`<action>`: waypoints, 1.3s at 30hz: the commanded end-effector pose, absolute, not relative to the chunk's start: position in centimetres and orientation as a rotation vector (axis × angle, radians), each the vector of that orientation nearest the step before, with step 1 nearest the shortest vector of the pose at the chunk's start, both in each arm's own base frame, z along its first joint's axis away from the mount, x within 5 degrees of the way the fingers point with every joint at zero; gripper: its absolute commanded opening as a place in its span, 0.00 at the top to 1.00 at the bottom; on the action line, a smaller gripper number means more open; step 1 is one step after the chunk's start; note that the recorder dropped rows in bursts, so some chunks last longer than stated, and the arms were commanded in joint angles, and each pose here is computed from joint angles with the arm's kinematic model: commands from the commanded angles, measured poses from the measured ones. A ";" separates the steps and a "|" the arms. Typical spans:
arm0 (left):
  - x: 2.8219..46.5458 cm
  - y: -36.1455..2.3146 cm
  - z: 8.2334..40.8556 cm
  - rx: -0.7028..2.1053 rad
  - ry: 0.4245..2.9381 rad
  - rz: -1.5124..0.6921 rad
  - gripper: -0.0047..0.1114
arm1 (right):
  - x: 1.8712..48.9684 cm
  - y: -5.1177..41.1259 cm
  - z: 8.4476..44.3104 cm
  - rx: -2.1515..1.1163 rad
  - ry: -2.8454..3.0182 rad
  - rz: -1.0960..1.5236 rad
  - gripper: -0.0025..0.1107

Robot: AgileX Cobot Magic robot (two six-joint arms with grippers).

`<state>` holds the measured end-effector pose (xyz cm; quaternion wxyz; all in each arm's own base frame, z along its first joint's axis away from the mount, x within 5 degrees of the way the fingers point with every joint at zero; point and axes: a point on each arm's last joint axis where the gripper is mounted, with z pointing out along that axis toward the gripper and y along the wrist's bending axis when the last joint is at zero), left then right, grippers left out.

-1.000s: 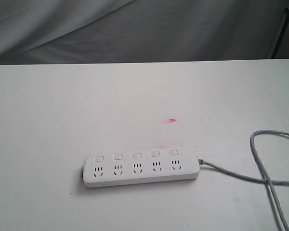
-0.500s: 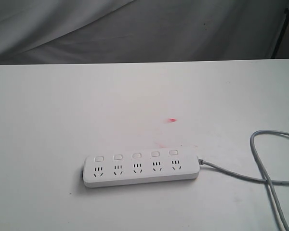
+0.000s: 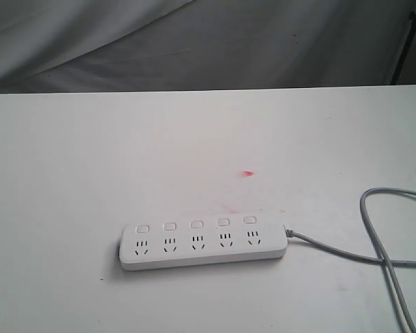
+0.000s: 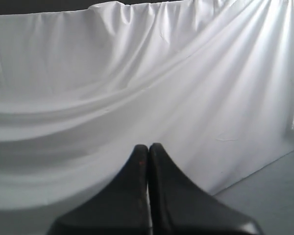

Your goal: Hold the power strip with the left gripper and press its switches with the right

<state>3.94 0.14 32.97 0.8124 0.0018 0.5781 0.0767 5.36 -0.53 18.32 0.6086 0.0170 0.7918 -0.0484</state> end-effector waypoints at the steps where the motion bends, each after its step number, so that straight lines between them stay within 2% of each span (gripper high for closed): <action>1: 4.0 -0.4 31.7 0.067 1.298 0.148 0.96 | 5.3 -0.5 18.2 0.035 1.826 -0.108 0.77; 13: 3.6 0.5 28.6 -0.042 1.327 0.186 0.96 | 5.3 -0.5 18.2 0.035 1.826 -0.108 0.77; 26: 3.8 0.6 27.7 -0.065 1.401 0.171 0.96 | 5.3 -0.5 18.2 0.035 1.826 -0.108 0.77; 34: 5.6 0.9 20.3 -0.076 1.608 0.156 0.96 | 5.3 -0.5 18.2 0.035 1.826 -0.108 0.77; 39: 5.5 0.9 19.2 -0.170 1.708 0.081 0.96 | 5.3 -0.5 18.2 0.035 1.826 -0.108 0.77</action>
